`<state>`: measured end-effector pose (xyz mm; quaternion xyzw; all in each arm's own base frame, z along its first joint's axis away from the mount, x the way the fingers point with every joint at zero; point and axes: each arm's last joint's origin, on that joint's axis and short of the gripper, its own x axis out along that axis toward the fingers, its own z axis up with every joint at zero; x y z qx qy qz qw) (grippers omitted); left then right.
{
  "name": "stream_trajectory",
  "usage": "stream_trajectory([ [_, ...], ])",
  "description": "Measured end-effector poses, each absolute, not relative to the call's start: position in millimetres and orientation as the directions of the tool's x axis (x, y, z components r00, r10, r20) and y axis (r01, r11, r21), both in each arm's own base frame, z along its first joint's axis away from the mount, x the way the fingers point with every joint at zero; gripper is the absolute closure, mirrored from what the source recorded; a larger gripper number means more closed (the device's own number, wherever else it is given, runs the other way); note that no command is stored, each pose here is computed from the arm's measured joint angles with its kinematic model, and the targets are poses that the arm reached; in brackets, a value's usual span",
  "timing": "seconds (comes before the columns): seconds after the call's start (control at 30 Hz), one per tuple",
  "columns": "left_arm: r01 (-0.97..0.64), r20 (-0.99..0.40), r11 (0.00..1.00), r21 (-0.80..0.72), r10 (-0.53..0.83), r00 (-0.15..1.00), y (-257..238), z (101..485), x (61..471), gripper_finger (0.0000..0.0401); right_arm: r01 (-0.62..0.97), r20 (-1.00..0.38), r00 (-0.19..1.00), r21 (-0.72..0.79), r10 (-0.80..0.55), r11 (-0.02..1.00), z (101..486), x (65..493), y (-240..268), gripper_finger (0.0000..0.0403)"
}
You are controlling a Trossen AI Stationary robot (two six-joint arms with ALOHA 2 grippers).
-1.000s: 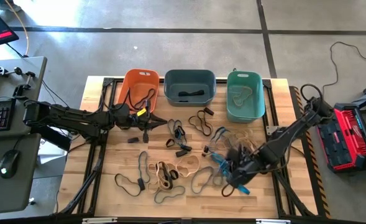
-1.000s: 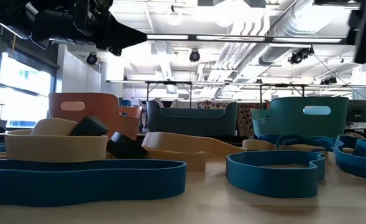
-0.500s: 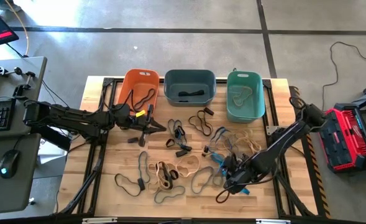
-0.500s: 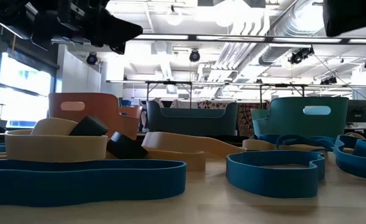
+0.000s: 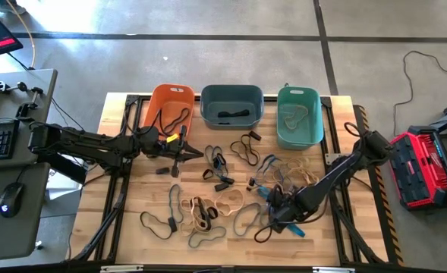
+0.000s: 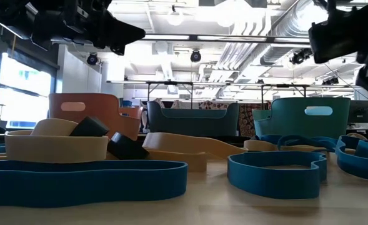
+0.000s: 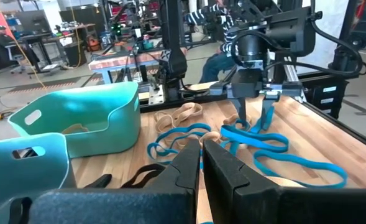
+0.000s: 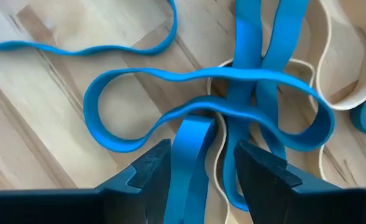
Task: Sort rubber bands into baskets
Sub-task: Put the blue rubber band into the orange bin
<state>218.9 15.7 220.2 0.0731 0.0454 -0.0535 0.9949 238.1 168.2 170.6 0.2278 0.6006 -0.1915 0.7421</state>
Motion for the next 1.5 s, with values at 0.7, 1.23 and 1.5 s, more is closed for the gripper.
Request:
stream_trajectory([
  [0.7, 0.111, -0.097, 0.987, 0.115, -0.101, 0.99, 15.6, 220.3, 218.9, 0.0392, 0.513, -0.981, 0.171, 0.166, 0.089, 0.842, 170.9, 248.4, 158.2, 0.0295],
  [1.23, 0.113, -0.102, 0.986, 0.121, -0.101, 0.99, 15.6, 219.9, 218.8, 0.0392, 0.516, -0.976, 0.157, 0.213, 0.153, 0.83, 171.4, 251.3, 157.7, 0.0295],
  [1.5, 0.114, -0.113, 0.988, 0.101, -0.102, 0.988, 15.6, 218.7, 218.7, 0.0392, 0.573, -0.975, 0.155, 0.219, 0.158, 0.789, 160.8, 247.7, 154.0, 0.0295],
])
